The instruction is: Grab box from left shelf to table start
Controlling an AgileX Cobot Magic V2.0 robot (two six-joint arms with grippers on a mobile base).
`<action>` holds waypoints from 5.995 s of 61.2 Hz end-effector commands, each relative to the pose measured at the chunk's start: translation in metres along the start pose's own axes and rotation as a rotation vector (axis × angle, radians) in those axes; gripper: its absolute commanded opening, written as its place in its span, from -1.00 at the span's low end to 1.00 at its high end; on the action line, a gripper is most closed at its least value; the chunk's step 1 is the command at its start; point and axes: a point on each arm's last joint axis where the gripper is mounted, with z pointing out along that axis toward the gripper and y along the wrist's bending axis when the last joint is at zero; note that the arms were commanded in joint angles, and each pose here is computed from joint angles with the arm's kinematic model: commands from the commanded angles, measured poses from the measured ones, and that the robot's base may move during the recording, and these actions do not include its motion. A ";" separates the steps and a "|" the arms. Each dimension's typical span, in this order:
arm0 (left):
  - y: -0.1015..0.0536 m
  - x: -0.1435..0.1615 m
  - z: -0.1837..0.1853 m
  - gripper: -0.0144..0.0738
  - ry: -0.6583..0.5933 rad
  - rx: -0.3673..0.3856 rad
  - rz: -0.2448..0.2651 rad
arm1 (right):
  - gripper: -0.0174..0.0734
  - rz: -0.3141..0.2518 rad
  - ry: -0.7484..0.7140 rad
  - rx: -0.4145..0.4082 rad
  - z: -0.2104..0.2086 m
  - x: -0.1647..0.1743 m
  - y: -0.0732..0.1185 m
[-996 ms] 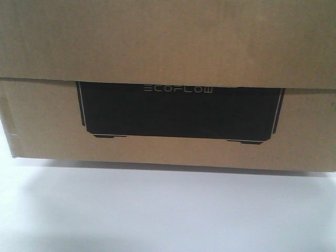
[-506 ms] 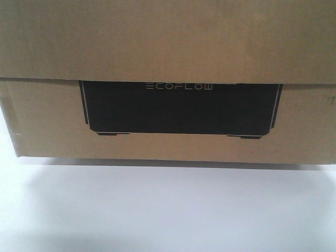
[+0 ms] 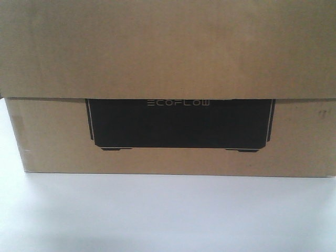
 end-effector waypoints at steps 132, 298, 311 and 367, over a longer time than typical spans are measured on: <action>0.029 0.216 -0.136 -0.87 -0.954 0.094 0.184 | -0.54 -0.072 -0.933 -0.084 -0.134 0.210 -0.034; 0.046 0.262 -0.111 -0.87 -1.021 -0.048 0.119 | -0.54 -0.109 -0.915 0.005 -0.082 0.294 -0.053; 0.051 0.306 -0.090 -0.87 -1.004 -0.102 0.093 | -0.54 -0.109 -0.914 0.005 -0.082 0.294 -0.053; 0.049 0.343 -0.069 -0.87 -1.012 -0.049 0.105 | -0.54 -0.109 -0.912 0.006 -0.082 0.295 -0.053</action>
